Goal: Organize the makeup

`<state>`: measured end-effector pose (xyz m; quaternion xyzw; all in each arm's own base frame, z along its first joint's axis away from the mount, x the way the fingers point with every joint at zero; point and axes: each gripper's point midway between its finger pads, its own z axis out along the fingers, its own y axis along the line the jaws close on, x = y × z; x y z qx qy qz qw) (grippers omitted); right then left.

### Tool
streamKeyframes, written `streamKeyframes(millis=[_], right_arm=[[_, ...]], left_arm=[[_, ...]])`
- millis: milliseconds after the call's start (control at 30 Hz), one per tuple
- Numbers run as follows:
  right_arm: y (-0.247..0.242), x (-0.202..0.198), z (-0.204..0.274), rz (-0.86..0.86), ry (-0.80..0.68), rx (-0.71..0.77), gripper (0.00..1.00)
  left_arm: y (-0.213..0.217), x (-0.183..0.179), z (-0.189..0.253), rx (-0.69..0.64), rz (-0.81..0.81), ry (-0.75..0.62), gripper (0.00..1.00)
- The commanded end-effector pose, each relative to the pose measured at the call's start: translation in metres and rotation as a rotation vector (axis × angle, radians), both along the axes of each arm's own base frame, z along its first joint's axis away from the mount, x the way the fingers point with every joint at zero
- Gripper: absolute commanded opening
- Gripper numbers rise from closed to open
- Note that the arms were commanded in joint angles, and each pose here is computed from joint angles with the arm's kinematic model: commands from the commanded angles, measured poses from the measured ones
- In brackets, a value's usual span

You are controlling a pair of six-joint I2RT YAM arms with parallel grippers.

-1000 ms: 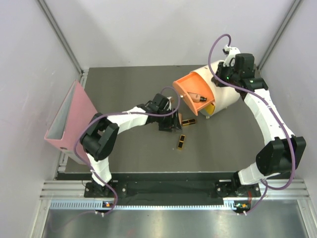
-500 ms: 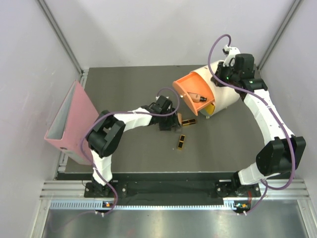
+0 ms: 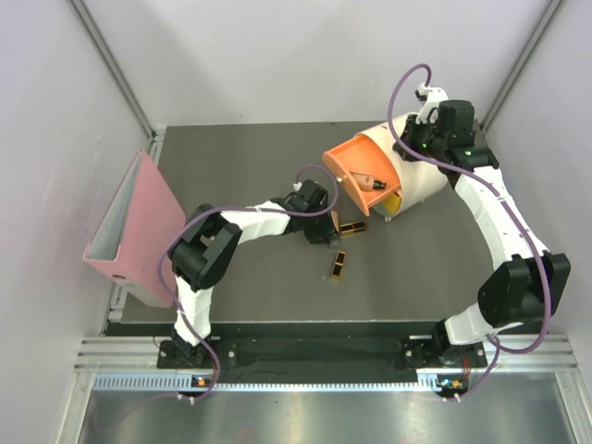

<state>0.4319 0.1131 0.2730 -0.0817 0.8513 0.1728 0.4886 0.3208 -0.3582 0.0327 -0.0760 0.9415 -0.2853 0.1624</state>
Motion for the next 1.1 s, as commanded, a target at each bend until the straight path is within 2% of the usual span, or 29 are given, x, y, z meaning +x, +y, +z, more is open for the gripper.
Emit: streamKeyframes(millis=[0, 167, 433, 600, 733, 1067], right_arm=[[-0.011, -0.03, -0.077, -0.012, 0.28, -0.063, 0.04], [-0.014, -0.029, -0.076, -0.013, 0.276, -0.066, 0.04], [-0.012, -0.029, -0.076, -0.007, 0.274, -0.059, 0.04], [-0.011, -0.027, -0.076, -0.007, 0.275, -0.053, 0.04], [-0.01, -0.025, -0.076, -0.004, 0.271, -0.049, 0.04], [-0.007, -0.024, -0.074, -0.003, 0.271, -0.03, 0.04]], left_arm=[[0.019, -0.008, -0.034, 0.124, 0.039, 0.073, 0.28], [0.044, -0.009, -0.041, 0.246, 0.075, 0.105, 0.11], [0.082, -0.027, -0.036, 0.306, 0.092, 0.142, 0.0], [0.102, -0.044, -0.03, 0.341, 0.081, 0.169, 0.0], [0.108, -0.046, -0.015, 0.335, 0.055, 0.137, 0.0], [0.104, -0.026, 0.06, 0.282, 0.013, -0.061, 0.0]])
